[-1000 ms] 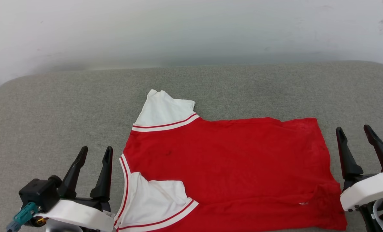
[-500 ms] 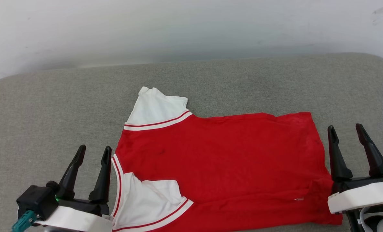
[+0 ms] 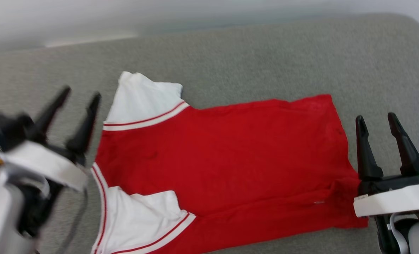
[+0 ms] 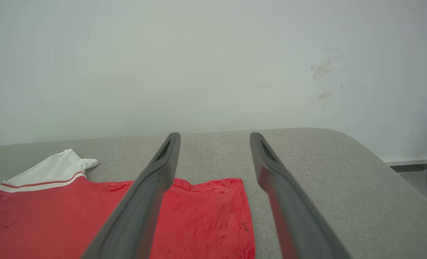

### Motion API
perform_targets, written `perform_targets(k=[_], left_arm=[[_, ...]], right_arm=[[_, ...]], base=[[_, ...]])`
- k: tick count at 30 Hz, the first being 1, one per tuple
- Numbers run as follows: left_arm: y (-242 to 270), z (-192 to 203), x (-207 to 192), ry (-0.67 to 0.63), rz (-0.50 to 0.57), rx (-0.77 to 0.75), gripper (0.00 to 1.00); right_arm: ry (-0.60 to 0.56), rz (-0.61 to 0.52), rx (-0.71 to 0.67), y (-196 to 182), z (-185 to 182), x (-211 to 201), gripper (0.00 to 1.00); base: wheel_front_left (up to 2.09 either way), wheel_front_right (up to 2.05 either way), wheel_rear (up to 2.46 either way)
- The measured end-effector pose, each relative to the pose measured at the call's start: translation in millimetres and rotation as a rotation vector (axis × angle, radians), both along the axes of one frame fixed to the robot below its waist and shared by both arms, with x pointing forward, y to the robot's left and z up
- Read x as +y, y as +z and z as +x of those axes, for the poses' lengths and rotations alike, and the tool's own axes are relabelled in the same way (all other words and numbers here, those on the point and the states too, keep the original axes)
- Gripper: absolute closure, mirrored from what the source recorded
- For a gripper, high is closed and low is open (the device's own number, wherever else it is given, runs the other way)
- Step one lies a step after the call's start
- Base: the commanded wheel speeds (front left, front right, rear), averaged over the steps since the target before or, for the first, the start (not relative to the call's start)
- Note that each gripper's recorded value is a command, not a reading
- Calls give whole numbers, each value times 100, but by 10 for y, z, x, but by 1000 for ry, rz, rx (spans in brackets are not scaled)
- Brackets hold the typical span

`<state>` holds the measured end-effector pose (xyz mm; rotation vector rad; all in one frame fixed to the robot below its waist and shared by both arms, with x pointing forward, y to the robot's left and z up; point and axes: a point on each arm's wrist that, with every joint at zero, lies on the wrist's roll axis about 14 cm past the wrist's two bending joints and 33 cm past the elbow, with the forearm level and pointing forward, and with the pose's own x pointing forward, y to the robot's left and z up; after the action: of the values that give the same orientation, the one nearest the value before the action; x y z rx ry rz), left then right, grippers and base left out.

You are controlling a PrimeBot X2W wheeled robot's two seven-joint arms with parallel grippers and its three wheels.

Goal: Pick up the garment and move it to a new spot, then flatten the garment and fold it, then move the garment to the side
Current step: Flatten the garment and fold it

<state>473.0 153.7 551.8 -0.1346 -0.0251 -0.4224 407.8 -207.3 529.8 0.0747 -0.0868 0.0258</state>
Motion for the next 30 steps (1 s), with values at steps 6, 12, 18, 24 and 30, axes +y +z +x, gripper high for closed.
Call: perform_targets(k=[6, 12, 18, 24, 30], left_arm=[[-241, 594, -89, -134, 188, 223, 0], [-777, 977, -90, -186, 288, 548, 0], [-1196, 1278, 54, -123, 343, 809, 0], [-1539, 1440, -11, -129, 333, 950, 0], [-1847, 1459, -5, -132, 388, 1051, 0]], right_arm=[[-20, 1, 42, -211, 119, -34, 0], [-59, 6, 90, -426, 118, -126, 0], [-98, 6, 140, -632, 74, -231, 0], [-128, 9, 186, -811, 18, -304, 0], [-157, 18, 213, -926, -24, -385, 0]], base=[[0, 0, 0], [0, 0, 0], [0, 0, 0], [0, 0, 0], [0, 0, 0]])
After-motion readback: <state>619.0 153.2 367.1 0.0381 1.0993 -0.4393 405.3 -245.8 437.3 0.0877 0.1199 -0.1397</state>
